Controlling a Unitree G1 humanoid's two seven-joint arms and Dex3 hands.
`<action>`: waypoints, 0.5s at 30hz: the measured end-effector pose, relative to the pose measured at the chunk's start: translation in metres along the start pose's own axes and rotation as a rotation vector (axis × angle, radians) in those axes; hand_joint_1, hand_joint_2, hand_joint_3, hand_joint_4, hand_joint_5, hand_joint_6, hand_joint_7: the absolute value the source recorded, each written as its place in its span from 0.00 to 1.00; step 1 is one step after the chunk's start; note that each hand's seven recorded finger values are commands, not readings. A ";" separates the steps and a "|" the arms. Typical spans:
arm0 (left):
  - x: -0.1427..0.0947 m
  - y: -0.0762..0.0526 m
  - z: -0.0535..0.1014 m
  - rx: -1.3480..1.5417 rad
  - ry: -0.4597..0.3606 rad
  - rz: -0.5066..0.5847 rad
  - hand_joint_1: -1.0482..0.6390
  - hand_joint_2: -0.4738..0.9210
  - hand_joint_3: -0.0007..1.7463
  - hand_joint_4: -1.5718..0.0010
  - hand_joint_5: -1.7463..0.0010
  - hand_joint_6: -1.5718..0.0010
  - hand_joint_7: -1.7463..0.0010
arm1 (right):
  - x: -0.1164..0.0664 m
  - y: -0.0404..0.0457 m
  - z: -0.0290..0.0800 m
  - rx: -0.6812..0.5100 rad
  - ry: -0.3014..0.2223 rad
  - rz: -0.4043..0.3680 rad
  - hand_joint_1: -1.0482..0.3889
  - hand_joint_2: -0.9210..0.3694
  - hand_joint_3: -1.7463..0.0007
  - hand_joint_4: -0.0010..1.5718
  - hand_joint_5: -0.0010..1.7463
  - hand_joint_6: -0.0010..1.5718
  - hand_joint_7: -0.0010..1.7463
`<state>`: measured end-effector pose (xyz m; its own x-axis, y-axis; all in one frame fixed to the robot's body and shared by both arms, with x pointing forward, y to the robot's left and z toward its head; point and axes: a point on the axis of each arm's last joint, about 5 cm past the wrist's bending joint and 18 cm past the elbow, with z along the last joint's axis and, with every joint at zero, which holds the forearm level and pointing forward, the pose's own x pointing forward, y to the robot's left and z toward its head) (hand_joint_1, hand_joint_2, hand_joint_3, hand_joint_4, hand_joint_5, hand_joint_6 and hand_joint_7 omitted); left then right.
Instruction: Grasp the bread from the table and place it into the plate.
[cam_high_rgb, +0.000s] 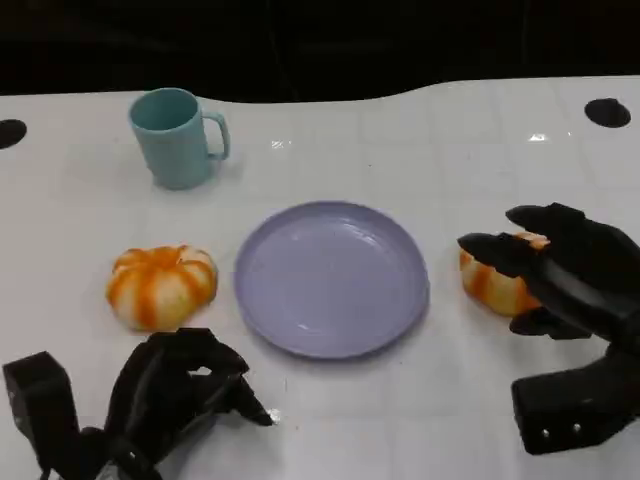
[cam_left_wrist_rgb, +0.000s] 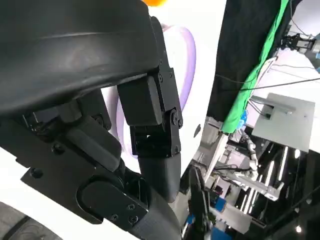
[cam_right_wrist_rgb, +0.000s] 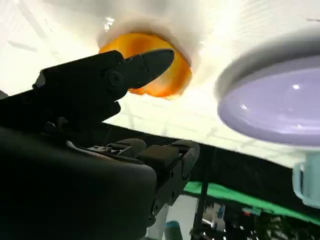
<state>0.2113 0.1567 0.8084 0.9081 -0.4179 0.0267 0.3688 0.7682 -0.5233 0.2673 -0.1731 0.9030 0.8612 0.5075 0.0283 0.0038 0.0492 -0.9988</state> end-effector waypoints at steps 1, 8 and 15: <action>0.000 0.000 0.000 0.000 0.000 0.000 0.00 0.82 0.00 0.00 0.65 0.00 0.81 | 0.002 0.0025 0.000 -0.004 0.004 0.015 0.35 0.06 0.99 0.11 0.07 0.19 0.00; 0.000 0.000 0.000 -0.002 -0.001 0.000 0.00 0.82 0.00 0.00 0.65 0.00 0.80 | 0.017 0.0173 0.001 -0.037 0.022 0.122 0.34 0.05 1.00 0.12 0.06 0.18 0.00; 0.000 -0.001 0.000 0.001 -0.004 -0.002 0.00 0.82 0.00 0.00 0.65 0.00 0.81 | 0.029 0.0246 0.001 -0.054 0.054 0.186 0.35 0.05 1.00 0.11 0.04 0.16 0.00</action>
<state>0.2109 0.1564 0.8089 0.9083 -0.4171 0.0309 0.3705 0.7681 -0.5223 0.2921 -0.1564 0.8794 0.8754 0.4568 -0.1581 -0.1321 -0.0885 -0.9873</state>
